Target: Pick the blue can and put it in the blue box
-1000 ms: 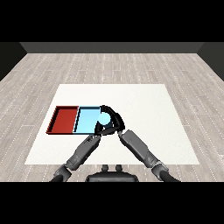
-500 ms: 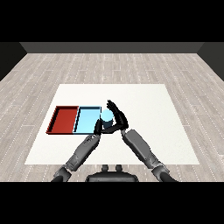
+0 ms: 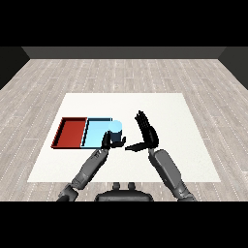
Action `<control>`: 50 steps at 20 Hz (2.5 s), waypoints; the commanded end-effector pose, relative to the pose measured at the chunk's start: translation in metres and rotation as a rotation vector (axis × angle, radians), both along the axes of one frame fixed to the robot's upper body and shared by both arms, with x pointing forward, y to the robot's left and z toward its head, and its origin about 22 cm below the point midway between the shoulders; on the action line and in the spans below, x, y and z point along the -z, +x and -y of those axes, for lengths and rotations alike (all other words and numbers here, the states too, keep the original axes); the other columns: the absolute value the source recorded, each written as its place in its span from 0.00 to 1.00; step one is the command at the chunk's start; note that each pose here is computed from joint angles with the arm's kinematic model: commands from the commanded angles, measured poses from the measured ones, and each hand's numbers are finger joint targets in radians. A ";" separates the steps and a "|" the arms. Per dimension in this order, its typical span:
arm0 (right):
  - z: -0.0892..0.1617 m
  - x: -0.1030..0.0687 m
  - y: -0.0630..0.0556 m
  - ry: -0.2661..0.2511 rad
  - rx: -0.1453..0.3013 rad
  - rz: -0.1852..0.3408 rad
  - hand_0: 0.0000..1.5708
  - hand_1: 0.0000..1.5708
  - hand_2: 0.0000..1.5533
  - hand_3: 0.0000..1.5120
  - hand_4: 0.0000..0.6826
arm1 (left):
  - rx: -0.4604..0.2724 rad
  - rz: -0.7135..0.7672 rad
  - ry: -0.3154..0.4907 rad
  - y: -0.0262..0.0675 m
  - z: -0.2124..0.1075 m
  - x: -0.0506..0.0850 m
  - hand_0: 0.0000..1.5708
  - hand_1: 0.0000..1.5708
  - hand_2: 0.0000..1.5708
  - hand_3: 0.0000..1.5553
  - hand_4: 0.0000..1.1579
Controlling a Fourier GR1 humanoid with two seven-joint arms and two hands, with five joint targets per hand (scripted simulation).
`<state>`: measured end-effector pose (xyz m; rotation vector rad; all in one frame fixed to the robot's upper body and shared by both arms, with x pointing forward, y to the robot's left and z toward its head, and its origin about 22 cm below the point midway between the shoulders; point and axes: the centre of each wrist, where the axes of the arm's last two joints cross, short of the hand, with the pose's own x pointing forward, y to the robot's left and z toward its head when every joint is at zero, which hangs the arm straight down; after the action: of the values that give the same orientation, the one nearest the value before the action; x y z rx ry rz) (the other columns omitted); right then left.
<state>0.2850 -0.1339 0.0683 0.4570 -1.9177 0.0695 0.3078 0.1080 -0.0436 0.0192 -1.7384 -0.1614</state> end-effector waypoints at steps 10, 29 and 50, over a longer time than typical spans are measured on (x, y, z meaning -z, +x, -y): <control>0.109 0.005 -0.025 0.099 0.231 0.061 0.00 0.00 0.00 0.00 0.00 | -0.139 -0.040 0.145 0.0338 -0.078 -0.020 1.00 1.00 1.00 0.97 0.98; 0.122 0.020 -0.018 0.091 0.305 -0.020 0.00 0.00 0.00 0.00 0.00 | -0.426 -0.553 0.403 0.0627 -0.163 0.017 0.99 0.99 0.94 0.89 0.84; 0.109 0.034 -0.024 0.134 0.304 -0.042 0.00 0.00 0.00 0.00 0.00 | -0.459 -0.703 0.520 0.0329 -0.158 0.054 0.00 0.00 0.00 0.00 0.00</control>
<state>0.2652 -0.2470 0.0321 0.2407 -1.9428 -0.2348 0.3678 0.2472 -0.0717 0.5818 -0.9777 -0.2927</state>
